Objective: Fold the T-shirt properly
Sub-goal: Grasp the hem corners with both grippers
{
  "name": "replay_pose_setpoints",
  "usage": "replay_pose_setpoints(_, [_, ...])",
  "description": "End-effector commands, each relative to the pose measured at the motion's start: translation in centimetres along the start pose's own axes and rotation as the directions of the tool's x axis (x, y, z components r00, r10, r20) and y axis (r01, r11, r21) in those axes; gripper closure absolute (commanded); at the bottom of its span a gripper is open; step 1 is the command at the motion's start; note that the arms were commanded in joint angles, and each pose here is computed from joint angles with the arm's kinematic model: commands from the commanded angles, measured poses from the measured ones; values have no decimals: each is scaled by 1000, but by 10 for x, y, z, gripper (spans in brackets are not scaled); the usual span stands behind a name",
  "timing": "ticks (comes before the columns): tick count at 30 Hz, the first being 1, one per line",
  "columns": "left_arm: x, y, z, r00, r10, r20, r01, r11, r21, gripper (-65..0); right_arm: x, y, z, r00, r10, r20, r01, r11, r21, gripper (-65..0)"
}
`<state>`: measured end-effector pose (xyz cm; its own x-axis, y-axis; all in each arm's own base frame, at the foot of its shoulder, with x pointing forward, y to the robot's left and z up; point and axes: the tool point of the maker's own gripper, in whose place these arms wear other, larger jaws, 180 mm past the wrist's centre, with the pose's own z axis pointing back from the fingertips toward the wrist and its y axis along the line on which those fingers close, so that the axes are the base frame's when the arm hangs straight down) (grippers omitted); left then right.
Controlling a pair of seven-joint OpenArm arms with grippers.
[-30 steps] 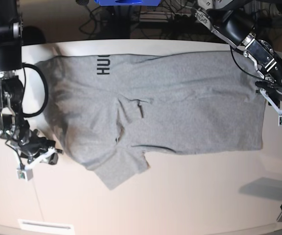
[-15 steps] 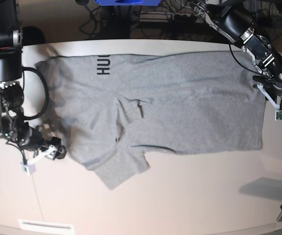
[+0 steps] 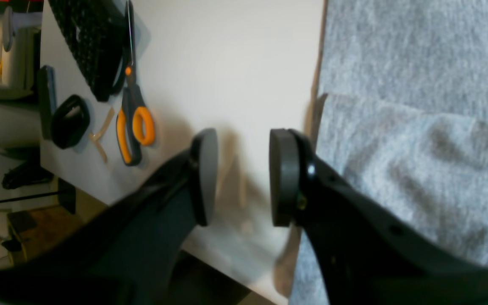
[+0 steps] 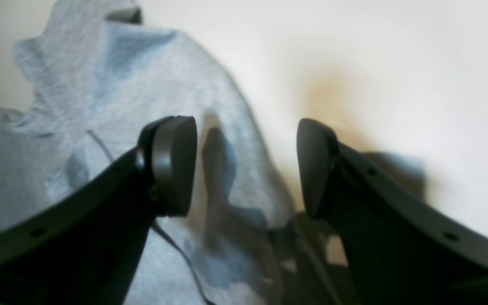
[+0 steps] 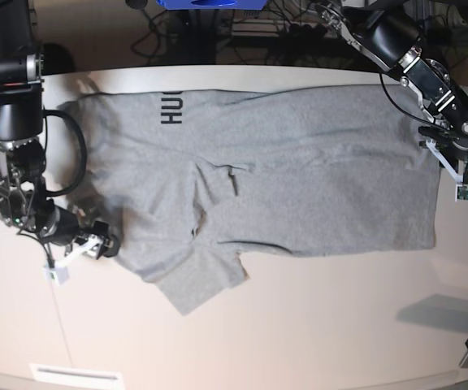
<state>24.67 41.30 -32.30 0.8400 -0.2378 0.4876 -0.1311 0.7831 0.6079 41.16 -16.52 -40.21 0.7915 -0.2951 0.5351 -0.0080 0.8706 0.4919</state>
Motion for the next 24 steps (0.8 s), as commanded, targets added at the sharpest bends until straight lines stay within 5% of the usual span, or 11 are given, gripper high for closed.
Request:
replay_pose_setpoints(1, [12, 13, 3, 999, 7, 38, -8, 999, 36, -203, 16, 5, 4, 999, 20, 27, -20, 1000, 13, -361])
replay_pose_setpoints(12, [9, 10, -1, 1000, 16, 26, -17, 1000, 24, -205, 2, 22, -7, 999, 50, -8, -50, 998, 36, -344])
replay_pose_setpoints(15, [4, 3, -6, 1000, 19, 8, -19, 1000, 0, -205, 2, 21, -7, 999, 46, -7, -46, 998, 35, -221])
replay_pose_setpoints(18, [1, 0, -9, 1000, 20, 0, -20, 1000, -11, -207, 3, 21, -7, 999, 44, -6, -43, 998, 34, -3])
replay_pose_setpoints(24, [16, 1, -13, 999, 50, 21, -50, 999, -17, -212, -1, 14, -8, 999, 28, -18, -28, 999, 20, 0])
